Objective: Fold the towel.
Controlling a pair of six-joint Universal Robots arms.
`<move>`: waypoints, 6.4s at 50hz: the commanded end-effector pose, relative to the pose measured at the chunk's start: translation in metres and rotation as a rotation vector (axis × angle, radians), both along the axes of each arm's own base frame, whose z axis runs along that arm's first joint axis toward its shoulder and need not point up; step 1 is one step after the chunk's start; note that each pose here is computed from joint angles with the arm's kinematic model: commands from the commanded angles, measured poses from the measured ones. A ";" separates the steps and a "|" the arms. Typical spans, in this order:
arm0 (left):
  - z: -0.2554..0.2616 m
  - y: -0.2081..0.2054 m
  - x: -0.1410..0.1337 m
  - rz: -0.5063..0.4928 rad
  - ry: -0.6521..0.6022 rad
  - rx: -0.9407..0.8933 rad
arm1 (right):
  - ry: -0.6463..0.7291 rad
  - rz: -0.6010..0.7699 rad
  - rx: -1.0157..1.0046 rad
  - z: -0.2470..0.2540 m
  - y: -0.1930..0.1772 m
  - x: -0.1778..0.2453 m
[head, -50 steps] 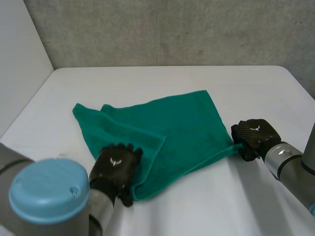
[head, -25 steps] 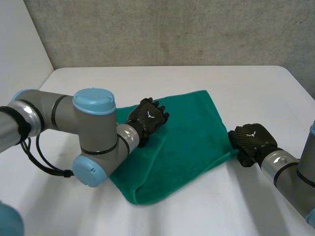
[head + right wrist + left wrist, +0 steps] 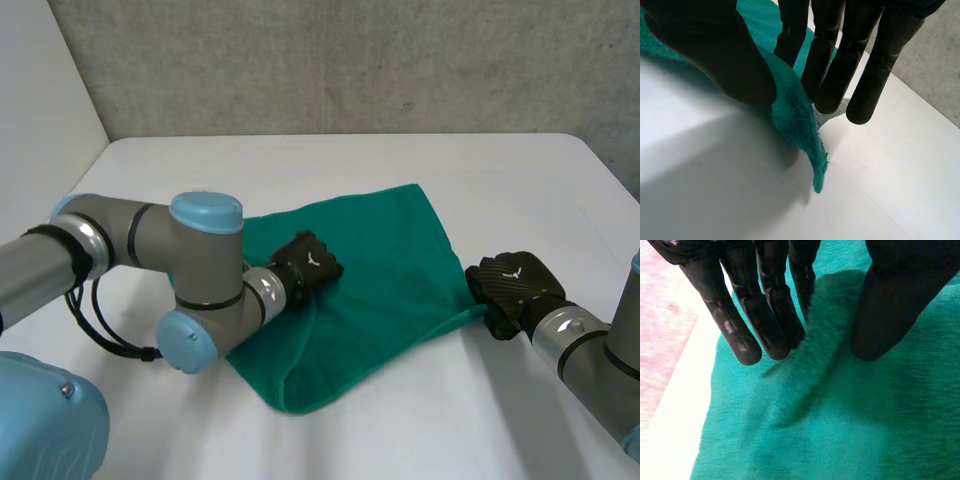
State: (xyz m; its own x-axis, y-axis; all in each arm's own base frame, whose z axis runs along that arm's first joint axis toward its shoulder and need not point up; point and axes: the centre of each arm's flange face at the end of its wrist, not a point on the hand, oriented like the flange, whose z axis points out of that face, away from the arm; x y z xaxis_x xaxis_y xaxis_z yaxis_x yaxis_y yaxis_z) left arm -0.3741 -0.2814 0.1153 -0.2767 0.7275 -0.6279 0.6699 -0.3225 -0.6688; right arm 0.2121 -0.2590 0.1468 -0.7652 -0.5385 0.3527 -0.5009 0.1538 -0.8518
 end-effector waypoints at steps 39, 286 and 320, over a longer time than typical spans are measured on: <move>0.134 0.041 0.169 0.646 0.027 -0.267 | 0.100 0.021 -0.048 0.057 0.002 -0.005; 0.074 0.008 0.123 0.615 0.688 0.089 | 0.066 0.515 -0.296 0.016 0.034 0.195; 0.010 0.027 0.062 0.613 0.442 0.196 | 0.050 0.018 -0.152 0.002 -0.046 0.032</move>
